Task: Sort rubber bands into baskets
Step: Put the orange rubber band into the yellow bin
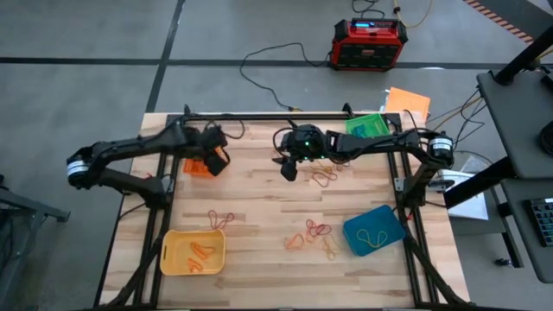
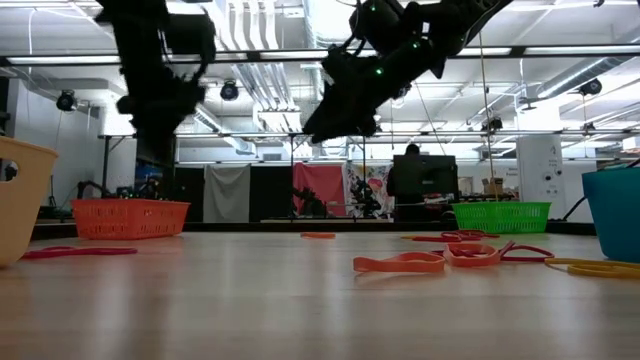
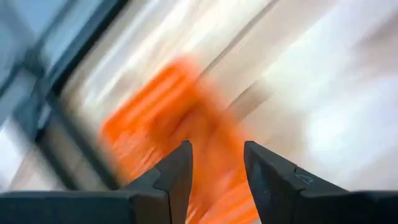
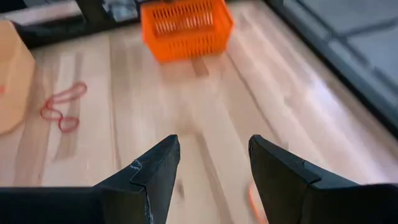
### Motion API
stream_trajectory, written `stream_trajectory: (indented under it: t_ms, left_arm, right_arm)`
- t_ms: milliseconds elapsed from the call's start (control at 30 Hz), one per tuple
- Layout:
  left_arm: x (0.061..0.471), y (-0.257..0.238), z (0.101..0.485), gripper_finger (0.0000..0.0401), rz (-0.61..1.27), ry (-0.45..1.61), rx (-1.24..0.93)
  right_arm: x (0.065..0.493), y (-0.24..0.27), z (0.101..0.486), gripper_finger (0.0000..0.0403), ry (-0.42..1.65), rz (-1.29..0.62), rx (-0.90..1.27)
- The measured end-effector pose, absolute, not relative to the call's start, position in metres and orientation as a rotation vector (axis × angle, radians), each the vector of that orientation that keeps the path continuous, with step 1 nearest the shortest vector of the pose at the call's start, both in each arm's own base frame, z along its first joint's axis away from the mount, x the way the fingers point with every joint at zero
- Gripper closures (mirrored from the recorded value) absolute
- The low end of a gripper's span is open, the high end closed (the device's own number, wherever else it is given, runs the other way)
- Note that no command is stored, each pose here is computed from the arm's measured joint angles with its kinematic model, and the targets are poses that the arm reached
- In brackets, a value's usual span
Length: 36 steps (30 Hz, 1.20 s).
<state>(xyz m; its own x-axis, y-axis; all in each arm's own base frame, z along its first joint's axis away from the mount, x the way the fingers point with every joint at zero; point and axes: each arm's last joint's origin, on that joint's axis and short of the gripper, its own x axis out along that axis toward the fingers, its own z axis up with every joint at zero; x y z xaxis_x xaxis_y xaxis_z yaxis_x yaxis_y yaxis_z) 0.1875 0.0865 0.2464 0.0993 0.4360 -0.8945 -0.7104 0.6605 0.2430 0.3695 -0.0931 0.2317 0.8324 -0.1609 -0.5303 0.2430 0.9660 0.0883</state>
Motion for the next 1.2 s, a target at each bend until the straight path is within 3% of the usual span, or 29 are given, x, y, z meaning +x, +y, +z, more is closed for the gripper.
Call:
stream_trajectory:
  t_ms: [233,367,567,767,1200]
  left_arm:
    - [0.208,0.035,0.266,0.0272,0.499,0.799,-0.031]
    - [0.201,0.027,0.273,0.0272,0.386,0.7,0.012]
    - [0.19,0.015,0.26,0.0272,-0.014,0.537,0.069]
    - [0.182,0.015,0.25,0.0272,0.008,0.395,0.091]
    - [0.181,0.018,0.244,0.0272,0.112,0.354,0.13]
  right_arm:
    - [0.374,-0.098,0.208,0.0216,0.611,-0.384,0.267]
    - [0.38,-0.104,0.19,0.0216,0.679,-0.485,0.266]
    - [0.398,-0.109,0.165,0.0216,0.757,-0.464,0.203]
    - [0.407,-0.124,0.144,0.0216,0.809,-0.503,0.243]
    - [0.41,-0.133,0.121,0.0216,0.922,-0.487,0.292]
